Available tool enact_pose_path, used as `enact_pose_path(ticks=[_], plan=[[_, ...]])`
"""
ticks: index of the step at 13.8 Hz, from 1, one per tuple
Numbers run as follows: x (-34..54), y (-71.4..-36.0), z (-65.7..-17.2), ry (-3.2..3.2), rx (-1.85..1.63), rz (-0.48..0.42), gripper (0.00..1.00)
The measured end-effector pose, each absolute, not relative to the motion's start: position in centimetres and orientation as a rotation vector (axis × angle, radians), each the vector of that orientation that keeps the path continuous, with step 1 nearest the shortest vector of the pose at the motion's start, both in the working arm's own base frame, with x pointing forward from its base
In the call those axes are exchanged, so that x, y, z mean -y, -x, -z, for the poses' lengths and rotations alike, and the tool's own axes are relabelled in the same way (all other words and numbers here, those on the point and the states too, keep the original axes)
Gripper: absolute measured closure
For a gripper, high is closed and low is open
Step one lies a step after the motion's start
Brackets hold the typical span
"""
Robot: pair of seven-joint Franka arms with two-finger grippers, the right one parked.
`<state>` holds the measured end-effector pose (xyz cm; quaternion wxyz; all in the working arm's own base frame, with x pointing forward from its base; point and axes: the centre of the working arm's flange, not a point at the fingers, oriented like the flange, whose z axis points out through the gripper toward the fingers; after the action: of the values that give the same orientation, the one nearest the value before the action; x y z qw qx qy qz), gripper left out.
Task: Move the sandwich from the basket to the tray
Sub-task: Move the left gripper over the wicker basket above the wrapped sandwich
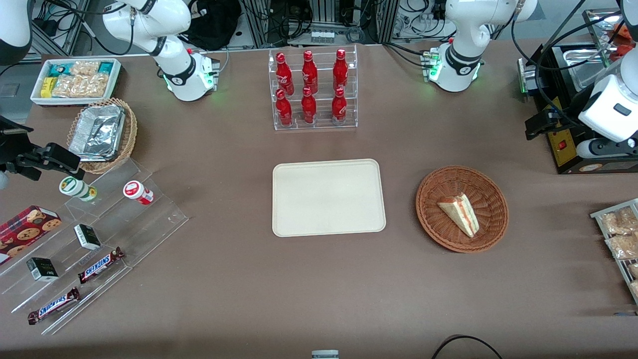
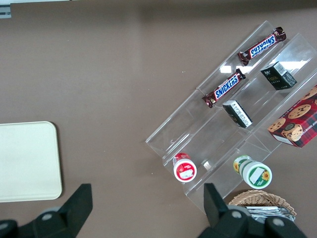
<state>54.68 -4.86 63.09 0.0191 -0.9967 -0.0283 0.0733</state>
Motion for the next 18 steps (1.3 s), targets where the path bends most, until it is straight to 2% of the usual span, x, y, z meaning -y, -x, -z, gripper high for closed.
enact_pose_path(ticks=[5,9,14,18], plan=[[4.9,-54.9,-62.3,3.09,0.086,-0.251,0.0],[5.3,-56.9,-57.2,3.073,0.095,-0.345,0.0],[6.4,-58.9,-48.1,3.063,0.264,-0.288,0.0],[6.6,-58.6,-44.5,3.047,0.404,-0.255,0.0]])
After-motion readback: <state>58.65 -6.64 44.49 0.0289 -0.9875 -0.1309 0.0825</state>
